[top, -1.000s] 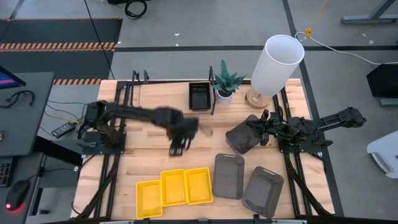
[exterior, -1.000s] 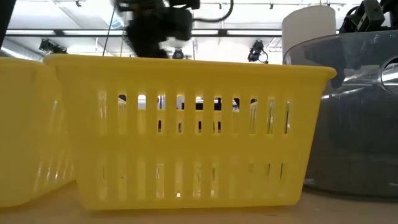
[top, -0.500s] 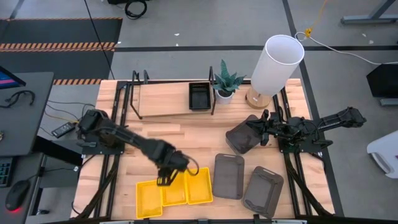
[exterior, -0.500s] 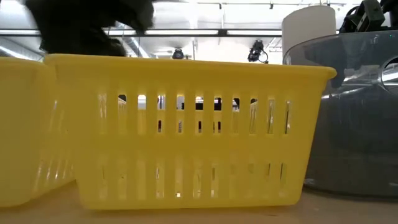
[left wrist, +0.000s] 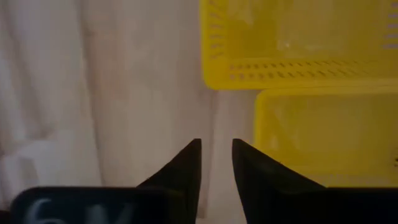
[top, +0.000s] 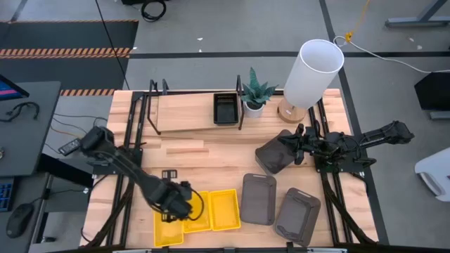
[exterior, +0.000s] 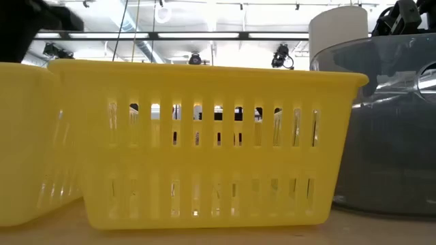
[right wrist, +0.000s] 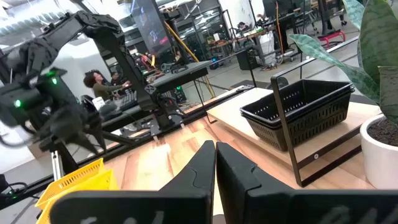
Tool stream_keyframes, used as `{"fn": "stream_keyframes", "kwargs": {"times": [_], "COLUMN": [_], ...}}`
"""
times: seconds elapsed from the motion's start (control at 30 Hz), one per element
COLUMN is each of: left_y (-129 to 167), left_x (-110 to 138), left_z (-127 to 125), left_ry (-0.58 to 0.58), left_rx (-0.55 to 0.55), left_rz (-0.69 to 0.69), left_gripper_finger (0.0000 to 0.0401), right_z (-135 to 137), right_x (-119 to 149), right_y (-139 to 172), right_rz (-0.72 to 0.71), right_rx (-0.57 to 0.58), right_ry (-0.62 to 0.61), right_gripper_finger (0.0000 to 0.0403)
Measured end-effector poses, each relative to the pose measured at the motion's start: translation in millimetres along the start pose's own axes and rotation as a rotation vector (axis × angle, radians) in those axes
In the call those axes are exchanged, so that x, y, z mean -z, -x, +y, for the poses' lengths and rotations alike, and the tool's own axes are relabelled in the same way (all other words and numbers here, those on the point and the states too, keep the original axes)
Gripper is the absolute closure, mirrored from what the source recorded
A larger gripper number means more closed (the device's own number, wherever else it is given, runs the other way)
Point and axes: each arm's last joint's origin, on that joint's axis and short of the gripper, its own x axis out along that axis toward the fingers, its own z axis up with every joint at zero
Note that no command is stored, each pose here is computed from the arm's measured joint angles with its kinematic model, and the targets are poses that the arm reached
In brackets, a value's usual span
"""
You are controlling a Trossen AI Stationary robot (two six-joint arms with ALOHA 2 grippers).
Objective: Stack baskets on shelf by color
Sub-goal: Stack the left yellow bin on the middle yellow bin
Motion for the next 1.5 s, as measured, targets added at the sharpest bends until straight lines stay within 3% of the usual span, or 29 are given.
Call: {"fn": "stream_keyframes", "kwargs": {"times": [0.1, 0.33, 0.53, 0.73, 0.93, 1.2, 1.5], "left_y": [6.3, -4.8, -6.7, -17.8, -40.2, -63.9, -66.5], "left_x": [15.5, 48.4, 51.0, 51.6, 50.5, 48.5, 49.9], "left_z": [8.8, 19.7, 11.6, -5.6, -16.8, -27.0, -25.7], "left_ry": [0.047, 0.246, 0.310, 0.207, 0.132, 0.089, 0.070], "left_rx": [-0.003, 0.147, 0.218, 0.219, 0.153, 0.140, 0.113], "left_rz": [-0.067, -0.179, -0.215, -0.209, -0.129, -0.012, 0.011], "left_gripper_finger": [0.0334, 0.0357, 0.0287, 0.0194, 0.0168, 0.0218, 0.0340], "right_z": [0.0, 0.0, 0.0, 0.0, 0.0, -0.1, 0.0], "right_x": [0.0, 0.0, 0.0, 0.0, 0.1, 0.1, 0.1], "right_y": [0.0, 0.0, 0.0, 0.0, 0.0, 0.0, 0.0], "right_rz": [0.000, 0.000, 0.000, 0.000, 0.000, 0.001, 0.000], "right_rx": [0.000, 0.000, 0.000, 0.000, 0.000, 0.000, 0.000], "right_ry": [0.000, 0.000, 0.000, 0.000, 0.000, 0.000, 0.000], "right_gripper_finger": [0.0384, 0.0384, 0.0384, 0.0384, 0.0384, 0.0384, 0.0384]}}
